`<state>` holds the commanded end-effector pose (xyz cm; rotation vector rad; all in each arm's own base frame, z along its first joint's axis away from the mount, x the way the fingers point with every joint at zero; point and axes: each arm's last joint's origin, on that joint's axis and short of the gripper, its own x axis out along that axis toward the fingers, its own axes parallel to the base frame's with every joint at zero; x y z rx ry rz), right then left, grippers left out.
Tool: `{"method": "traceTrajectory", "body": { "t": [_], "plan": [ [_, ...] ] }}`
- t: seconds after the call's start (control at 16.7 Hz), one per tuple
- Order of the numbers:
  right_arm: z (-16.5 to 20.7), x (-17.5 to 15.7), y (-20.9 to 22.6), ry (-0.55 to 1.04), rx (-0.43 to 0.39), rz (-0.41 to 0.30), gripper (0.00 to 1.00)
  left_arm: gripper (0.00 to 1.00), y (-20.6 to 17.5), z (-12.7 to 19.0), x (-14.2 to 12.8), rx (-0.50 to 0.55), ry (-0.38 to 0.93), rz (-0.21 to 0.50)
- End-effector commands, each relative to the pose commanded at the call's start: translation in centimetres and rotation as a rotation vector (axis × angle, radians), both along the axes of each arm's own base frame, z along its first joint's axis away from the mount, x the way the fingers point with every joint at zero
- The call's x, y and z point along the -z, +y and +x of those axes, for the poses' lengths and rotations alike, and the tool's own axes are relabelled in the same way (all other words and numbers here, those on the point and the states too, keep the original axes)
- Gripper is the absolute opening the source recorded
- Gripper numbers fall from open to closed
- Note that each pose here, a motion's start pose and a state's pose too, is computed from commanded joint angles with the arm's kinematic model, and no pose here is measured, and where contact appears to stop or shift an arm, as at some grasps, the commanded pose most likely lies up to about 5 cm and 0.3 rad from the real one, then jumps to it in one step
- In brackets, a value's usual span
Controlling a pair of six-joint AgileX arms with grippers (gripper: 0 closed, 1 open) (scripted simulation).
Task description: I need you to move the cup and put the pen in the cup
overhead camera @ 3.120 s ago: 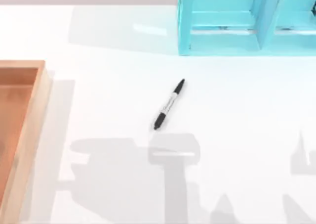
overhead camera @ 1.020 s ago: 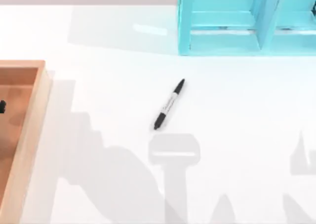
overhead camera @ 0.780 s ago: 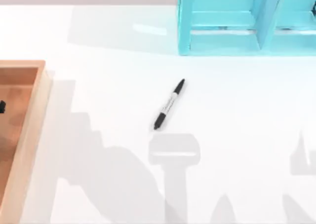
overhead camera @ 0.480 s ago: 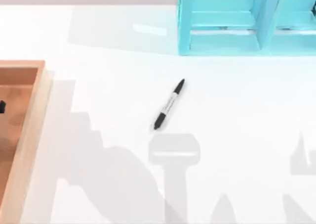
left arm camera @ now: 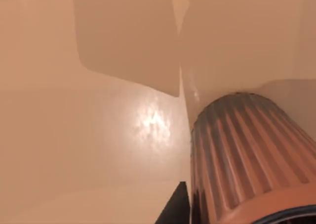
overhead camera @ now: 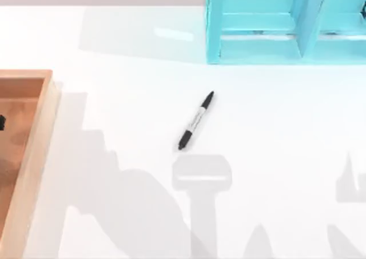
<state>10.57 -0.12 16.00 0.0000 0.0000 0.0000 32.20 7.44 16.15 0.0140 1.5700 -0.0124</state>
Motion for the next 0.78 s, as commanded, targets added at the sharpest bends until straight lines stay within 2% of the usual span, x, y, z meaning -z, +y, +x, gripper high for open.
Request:
{"method": "traceTrajectory", "body": {
  "t": [0.24,0.42,0.54,0.78],
  "plan": [
    [0.0,0.0,0.0,0.000,0.000,0.000,1.00,0.00,0.5,0.7,-2.3,-0.037,-0.006,-0.008],
    [0.0,0.0,0.0,0.000,0.000,0.000,1.00,0.00,-1.0,1.6,-5.3,-0.055,-0.003,-0.013],
    [0.0,0.0,0.0,0.000,0.000,0.000,1.00,0.00,-3.3,2.0,-7.5,-0.057,0.005,-0.013],
    [0.0,0.0,0.0,0.000,0.000,0.000,1.00,0.00,-10.3,1.5,-11.8,-0.015,0.012,-0.006]
  ]
}}
